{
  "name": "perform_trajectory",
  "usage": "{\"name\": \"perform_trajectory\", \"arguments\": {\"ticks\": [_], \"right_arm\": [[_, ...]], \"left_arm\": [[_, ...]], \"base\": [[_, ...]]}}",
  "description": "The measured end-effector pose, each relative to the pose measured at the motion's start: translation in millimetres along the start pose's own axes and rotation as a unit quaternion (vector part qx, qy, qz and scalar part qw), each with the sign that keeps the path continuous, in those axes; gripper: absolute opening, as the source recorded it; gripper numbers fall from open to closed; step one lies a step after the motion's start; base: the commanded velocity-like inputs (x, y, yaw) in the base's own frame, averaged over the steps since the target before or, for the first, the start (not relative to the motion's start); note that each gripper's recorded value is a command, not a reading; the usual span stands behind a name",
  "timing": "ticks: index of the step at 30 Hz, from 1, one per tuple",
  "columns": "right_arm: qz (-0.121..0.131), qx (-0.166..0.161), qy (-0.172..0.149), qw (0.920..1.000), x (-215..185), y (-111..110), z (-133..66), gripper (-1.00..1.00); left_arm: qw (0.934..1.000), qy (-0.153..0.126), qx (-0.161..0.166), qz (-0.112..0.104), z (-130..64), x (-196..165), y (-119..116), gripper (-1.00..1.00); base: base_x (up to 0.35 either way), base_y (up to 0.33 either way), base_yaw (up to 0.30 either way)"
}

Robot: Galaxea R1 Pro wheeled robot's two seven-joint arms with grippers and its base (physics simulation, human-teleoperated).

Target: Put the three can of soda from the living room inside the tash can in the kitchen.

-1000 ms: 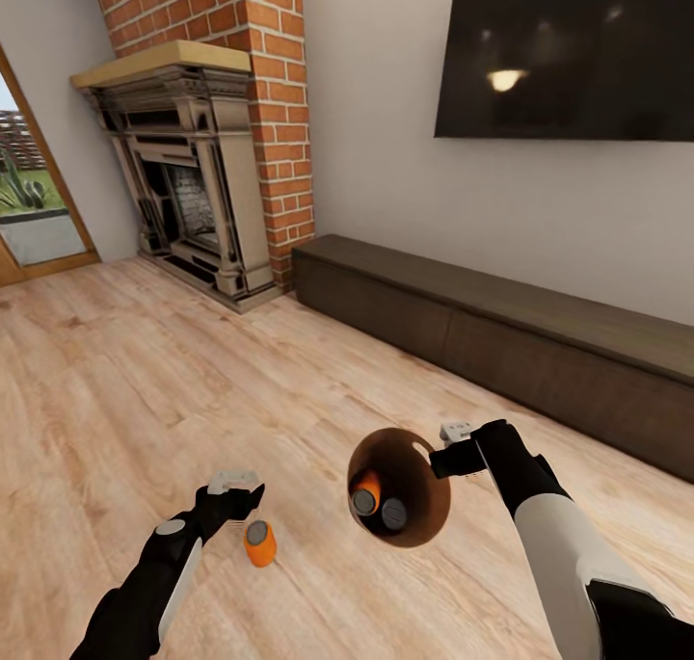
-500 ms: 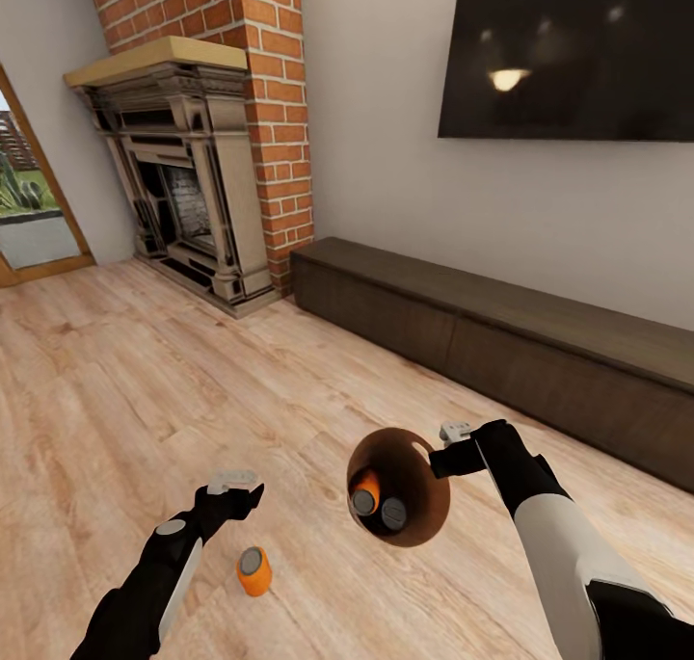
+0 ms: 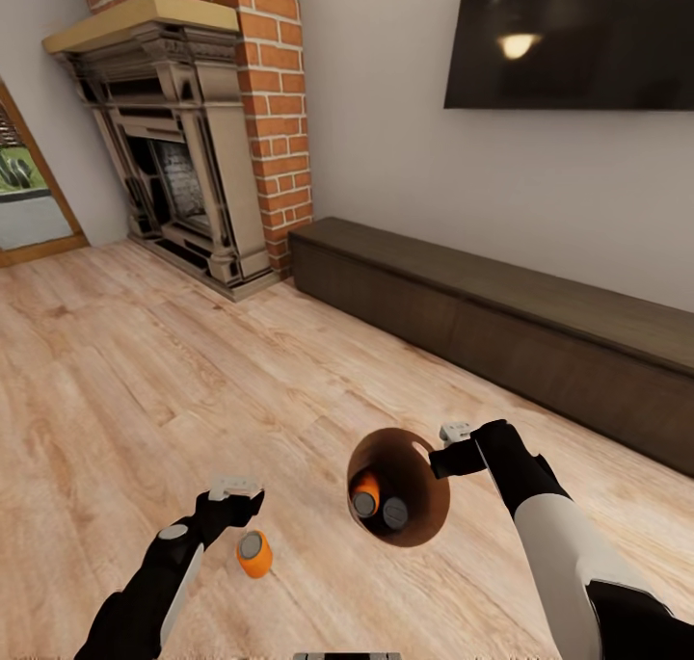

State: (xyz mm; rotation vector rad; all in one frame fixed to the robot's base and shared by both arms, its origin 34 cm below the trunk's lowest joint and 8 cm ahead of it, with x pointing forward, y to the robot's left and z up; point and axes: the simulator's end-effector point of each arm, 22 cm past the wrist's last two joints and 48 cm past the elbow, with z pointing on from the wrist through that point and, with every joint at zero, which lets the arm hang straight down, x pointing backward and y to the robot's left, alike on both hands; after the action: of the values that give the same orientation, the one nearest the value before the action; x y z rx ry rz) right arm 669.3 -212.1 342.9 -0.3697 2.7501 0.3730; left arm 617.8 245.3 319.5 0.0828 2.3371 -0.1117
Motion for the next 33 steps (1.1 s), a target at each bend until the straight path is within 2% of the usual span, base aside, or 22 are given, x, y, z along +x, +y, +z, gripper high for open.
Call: {"name": "perform_trajectory", "arguments": {"ticks": [3,6,8,9,11,13,16,19,22,26,33], "right_arm": [[0.003,-0.003,0.005,1.0,4.1,-0.8,6.1,-1.0],[0.01,-0.005,0.018,0.9998,12.1,-1.1,12.2,-1.0],[0.028,-0.002,0.05,0.9984,25.5,-1.4,14.4,-1.0],[0.041,0.005,0.072,0.9965,30.0,-2.8,9.0,-1.0],[0.04,0.015,0.085,0.9954,29.3,-6.7,3.8,-1.0],[0.036,0.008,0.094,0.9949,25.8,-0.7,0.1,-1.0],[0.043,-0.016,0.092,0.9948,22.5,11.3,3.8,-1.0],[0.03,-0.006,0.098,0.9948,25.8,5.6,8.8,-1.0],[0.024,0.0,0.101,0.9946,27.8,2.3,12.1,-1.0],[0.033,-0.018,0.098,0.9944,25.1,14.3,13.1,-1.0],[0.01,-0.005,0.114,0.9934,34.1,10.3,22.0,-1.0]], "left_arm": [[1.0,0.007,0.0,0.0,4.7,11.9,-0.3,1.0],[0.9999,-0.01,0.0,0.005,8.3,10.8,0.2,1.0],[0.9998,-0.017,0.001,0.006,11.5,15.6,-0.1,1.0],[0.9998,-0.018,0.002,0.006,14.2,25.3,-1.2,1.0],[0.9999,-0.012,0.004,0.005,18.0,42.4,-2.5,1.0],[1.0,-0.003,0.007,0.002,21.0,60.0,-4.2,1.0],[1.0,0.002,0.009,0.0,23.6,70.0,-4.7,1.0],[0.9999,0.01,0.01,-0.001,26.0,80.1,-5.0,1.0],[0.9999,0.013,0.011,-0.002,27.4,83.9,-5.1,1.0],[0.9999,0.011,0.011,-0.002,27.4,82.2,-5.1,1.0],[0.9998,0.018,0.011,-0.003,30.3,90.9,-5.5,1.0]], "base": [[0.0,0.0,0.0],[0.0,0.0,0.0],[0.0,0.0,0.0],[0.0,0.0,0.0],[0.0,0.0,0.0],[0.0,0.0,0.0],[0.0,0.0,0.0],[0.0,0.0,0.0],[0.0,0.0,0.0],[0.0,0.0,0.0],[0.0,0.0,0.0]]}}
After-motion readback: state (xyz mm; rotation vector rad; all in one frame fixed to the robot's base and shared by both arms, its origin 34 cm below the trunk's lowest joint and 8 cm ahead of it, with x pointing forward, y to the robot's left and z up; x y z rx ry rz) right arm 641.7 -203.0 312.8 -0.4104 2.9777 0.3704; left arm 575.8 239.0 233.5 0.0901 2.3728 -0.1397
